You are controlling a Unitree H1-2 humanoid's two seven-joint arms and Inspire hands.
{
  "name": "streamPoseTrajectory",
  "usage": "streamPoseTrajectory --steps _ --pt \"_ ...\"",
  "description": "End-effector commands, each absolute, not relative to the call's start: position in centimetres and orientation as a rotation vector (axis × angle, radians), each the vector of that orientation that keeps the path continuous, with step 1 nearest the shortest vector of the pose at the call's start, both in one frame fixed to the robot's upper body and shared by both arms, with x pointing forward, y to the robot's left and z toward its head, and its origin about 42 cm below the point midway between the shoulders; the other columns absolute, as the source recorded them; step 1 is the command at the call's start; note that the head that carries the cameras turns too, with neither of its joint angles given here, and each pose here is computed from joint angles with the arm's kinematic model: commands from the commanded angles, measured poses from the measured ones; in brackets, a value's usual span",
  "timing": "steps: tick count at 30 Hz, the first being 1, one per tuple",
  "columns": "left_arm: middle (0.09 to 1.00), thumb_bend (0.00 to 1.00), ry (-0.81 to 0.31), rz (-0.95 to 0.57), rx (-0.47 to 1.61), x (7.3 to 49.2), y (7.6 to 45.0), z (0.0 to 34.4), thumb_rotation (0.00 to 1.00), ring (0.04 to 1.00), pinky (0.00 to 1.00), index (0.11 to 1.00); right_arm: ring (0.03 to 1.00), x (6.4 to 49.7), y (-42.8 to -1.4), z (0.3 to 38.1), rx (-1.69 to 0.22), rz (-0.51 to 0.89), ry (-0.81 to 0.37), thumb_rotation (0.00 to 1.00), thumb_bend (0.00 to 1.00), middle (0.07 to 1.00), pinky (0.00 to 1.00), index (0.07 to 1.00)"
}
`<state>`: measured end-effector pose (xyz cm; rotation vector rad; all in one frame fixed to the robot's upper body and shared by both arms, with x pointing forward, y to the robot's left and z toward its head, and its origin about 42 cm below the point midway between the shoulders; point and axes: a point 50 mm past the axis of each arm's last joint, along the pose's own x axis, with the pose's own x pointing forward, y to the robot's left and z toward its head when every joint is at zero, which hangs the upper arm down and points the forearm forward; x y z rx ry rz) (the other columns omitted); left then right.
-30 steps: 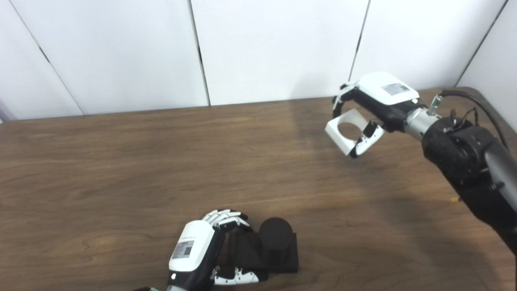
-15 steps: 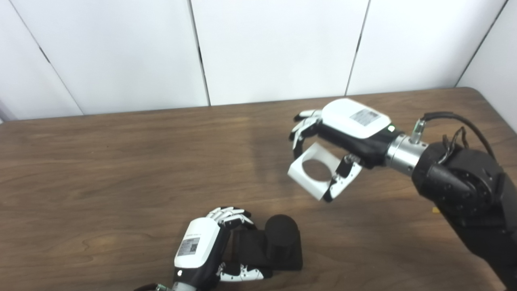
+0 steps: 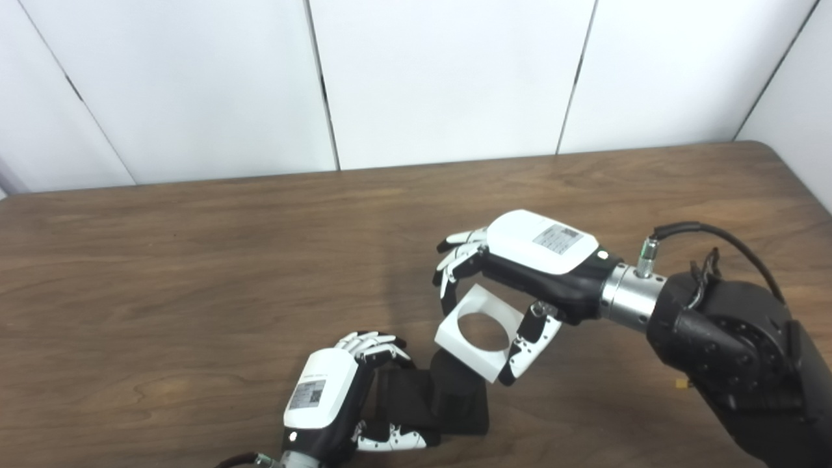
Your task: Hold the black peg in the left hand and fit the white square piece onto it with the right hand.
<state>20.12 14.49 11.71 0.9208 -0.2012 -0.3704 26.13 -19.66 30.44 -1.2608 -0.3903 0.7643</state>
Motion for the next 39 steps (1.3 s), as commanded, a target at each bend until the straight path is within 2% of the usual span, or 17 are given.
streamPoseTrajectory --steps 1,30,39 --pt "0.773 0.52 -0.170 -0.394 0.921 20.2 14.2 11.3 0.05 0.830 0.86 0.485 0.898 25.7 -19.4 31.6 -1.264 0.740 -0.459 0.13 0.52 0.759 0.87 0.484" --pt "0.778 0.52 -0.168 -0.394 0.922 20.2 13.9 11.7 0.05 0.837 0.88 0.485 0.899 25.2 -18.0 28.6 -1.258 0.825 -0.446 0.13 0.52 0.759 0.87 0.484" --pt "0.778 0.52 -0.166 -0.394 0.922 20.1 13.7 11.8 0.05 0.837 0.88 0.485 0.893 25.4 -16.9 27.7 -1.261 0.825 -0.480 0.13 0.52 0.755 0.87 0.484"
